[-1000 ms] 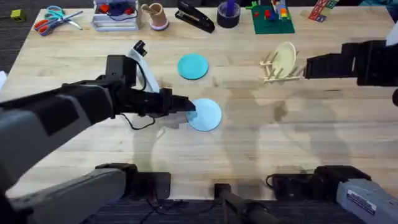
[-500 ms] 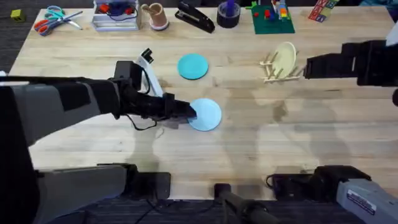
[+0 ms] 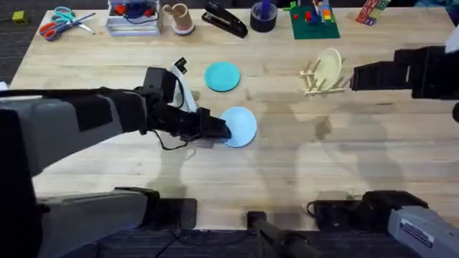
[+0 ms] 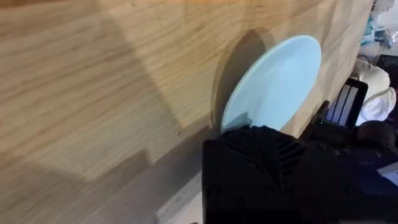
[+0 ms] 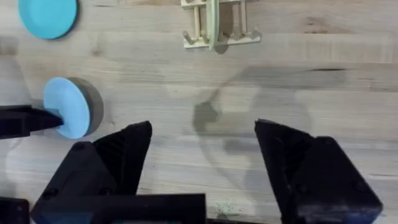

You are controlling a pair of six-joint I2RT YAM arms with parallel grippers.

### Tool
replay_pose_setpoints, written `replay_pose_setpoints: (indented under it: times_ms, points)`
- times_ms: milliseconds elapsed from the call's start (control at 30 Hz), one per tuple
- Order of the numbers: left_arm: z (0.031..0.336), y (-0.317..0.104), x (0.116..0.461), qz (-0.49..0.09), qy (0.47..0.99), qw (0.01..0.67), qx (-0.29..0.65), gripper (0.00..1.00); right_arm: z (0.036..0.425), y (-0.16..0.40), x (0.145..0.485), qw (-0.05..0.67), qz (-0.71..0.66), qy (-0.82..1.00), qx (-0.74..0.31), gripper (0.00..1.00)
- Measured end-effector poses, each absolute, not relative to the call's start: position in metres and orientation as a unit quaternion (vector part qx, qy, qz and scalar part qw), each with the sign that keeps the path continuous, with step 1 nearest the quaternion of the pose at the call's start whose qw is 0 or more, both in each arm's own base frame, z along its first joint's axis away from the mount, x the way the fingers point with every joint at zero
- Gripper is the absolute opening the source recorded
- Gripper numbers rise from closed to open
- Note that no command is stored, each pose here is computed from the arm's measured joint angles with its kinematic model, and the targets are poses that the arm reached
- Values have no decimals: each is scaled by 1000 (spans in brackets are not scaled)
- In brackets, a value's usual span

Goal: Pick up the plates from the table one by one and place each into a slot on the dish rack.

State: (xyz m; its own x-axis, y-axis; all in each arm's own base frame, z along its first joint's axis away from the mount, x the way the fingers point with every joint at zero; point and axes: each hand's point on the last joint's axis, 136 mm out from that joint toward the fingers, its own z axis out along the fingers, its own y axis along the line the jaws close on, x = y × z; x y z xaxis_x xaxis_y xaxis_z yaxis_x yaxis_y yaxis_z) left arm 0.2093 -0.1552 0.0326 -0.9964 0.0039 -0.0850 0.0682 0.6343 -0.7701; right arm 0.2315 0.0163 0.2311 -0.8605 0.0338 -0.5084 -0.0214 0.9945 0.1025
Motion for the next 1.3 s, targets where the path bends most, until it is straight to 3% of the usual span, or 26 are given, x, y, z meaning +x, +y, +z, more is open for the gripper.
replay_pose_setpoints:
  times_ms: [433,867,1000,1300]
  points:
    - [32,-155,210,-426,904,31,6,38,227,20,224,246,63,967,2,995]
    - [32,-155,210,-425,904,30,4,38,218,71,236,192,213,958,-21,995]
    - [32,-155,210,-425,904,30,4,38,220,81,247,208,247,946,-30,995]
    - [32,-155,210,-425,905,30,4,39,153,107,235,160,338,927,-12,995]
